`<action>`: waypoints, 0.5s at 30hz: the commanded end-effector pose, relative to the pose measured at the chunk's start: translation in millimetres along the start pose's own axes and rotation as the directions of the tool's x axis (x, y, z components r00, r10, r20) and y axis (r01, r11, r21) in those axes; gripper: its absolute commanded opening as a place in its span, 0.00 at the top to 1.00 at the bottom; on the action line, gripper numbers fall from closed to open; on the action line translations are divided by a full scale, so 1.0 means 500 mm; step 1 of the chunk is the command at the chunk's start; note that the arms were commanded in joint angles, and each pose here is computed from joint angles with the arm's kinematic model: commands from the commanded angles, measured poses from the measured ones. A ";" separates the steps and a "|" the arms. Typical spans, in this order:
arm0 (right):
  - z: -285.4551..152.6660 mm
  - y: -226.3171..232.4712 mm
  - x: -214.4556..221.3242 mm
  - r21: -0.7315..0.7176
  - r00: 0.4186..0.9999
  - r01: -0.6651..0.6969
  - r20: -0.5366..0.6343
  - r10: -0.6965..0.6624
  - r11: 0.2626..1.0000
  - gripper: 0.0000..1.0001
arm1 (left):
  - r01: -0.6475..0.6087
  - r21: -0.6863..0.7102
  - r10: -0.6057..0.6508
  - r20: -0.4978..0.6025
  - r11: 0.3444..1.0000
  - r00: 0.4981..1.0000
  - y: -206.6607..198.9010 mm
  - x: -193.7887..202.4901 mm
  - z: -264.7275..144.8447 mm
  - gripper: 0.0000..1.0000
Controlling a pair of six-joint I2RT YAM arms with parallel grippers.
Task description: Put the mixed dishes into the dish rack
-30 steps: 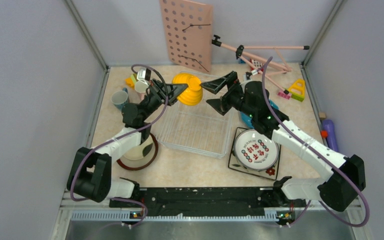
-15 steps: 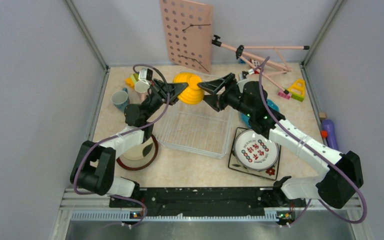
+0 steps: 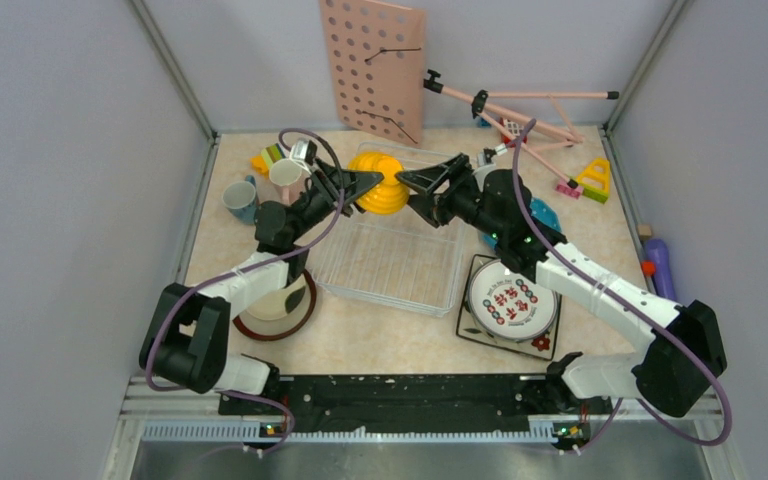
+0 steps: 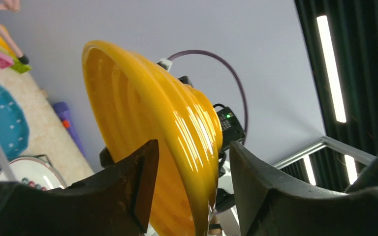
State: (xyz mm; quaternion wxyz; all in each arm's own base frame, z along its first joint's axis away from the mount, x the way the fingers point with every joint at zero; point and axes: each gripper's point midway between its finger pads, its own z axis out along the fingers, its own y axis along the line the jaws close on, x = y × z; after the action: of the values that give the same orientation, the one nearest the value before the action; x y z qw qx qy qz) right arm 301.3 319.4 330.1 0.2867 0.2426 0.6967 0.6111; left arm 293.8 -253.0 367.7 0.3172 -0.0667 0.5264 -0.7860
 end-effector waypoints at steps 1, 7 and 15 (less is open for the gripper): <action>-0.015 0.039 -0.001 -0.065 0.998 0.057 0.028 -0.055 0.996 0.88 | -0.074 -0.037 0.071 -0.064 0.997 0.995 -0.012 0.021 0.004 0.32; -0.023 0.035 -0.015 -0.041 0.993 0.103 0.069 -0.100 0.994 0.89 | -0.097 -0.110 0.093 -0.046 0.989 0.995 0.010 0.018 -0.008 0.07; -0.056 -0.012 -0.064 0.093 0.958 0.204 0.189 -0.218 0.975 0.89 | -0.107 -0.521 0.125 -0.001 0.847 0.992 0.151 -0.002 -0.084 0.02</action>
State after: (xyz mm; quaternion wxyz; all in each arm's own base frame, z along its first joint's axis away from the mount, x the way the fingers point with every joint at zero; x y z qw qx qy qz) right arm 306.1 298.9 309.9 0.3442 0.2403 0.7249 0.5462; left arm 298.7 -253.7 319.8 0.3169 -0.0987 0.6440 -0.6893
